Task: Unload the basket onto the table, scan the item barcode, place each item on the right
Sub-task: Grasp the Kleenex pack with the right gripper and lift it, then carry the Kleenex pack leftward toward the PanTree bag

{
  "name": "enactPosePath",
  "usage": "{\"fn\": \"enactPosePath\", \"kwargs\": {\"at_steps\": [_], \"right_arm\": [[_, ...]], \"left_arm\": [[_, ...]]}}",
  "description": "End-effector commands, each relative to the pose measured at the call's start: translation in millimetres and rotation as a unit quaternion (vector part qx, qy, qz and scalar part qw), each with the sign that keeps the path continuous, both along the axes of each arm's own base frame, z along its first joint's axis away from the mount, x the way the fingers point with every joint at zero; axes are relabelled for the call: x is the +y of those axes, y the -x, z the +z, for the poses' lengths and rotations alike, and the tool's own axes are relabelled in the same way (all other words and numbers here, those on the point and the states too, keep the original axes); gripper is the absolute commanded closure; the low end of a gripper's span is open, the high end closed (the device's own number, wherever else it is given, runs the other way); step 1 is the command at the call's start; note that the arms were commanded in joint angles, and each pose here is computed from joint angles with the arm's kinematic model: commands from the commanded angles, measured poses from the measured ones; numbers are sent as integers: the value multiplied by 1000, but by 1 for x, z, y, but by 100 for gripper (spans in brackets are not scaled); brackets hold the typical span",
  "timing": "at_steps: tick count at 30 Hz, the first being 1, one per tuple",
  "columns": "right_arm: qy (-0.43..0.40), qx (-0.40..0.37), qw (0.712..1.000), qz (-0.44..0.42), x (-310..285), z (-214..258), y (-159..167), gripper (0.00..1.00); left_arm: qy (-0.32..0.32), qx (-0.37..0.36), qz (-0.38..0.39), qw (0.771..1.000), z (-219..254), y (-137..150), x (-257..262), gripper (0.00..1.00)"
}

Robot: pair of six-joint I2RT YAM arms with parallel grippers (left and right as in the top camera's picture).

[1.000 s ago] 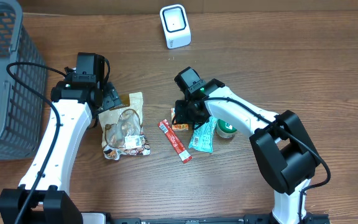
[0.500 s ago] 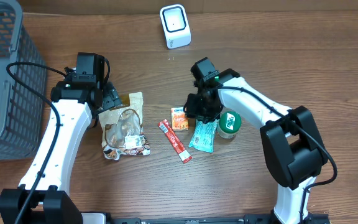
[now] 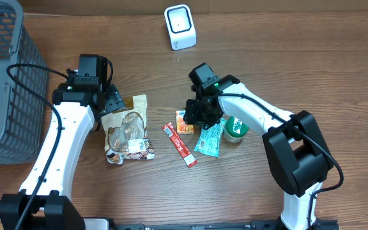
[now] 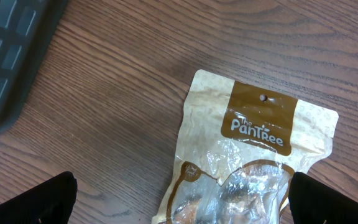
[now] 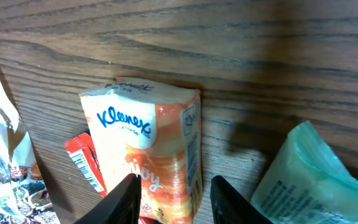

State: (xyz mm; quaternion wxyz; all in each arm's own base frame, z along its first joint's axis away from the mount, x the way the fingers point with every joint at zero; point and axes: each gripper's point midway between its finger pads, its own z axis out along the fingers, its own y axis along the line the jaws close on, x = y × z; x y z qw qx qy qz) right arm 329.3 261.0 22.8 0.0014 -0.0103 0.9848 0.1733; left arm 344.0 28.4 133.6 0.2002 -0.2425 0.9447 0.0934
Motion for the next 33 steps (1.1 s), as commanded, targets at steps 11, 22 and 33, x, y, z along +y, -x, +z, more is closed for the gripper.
{"fn": "enactPosePath", "kwargs": {"at_steps": [11, 22, 33], "right_arm": [[39, -18, 999, 12, -3, -12, 2, 66], [30, -30, 999, 13, -1, -14, 1, 96], [145, -194, 970, 31, -28, 76, -30, 96]], "left_arm": [[2, -17, -5, 1000, 12, -3, -1, 0], [2, -17, -5, 1000, 12, -3, -1, 0], [2, -17, -5, 1000, 12, -3, -1, 0]]}}
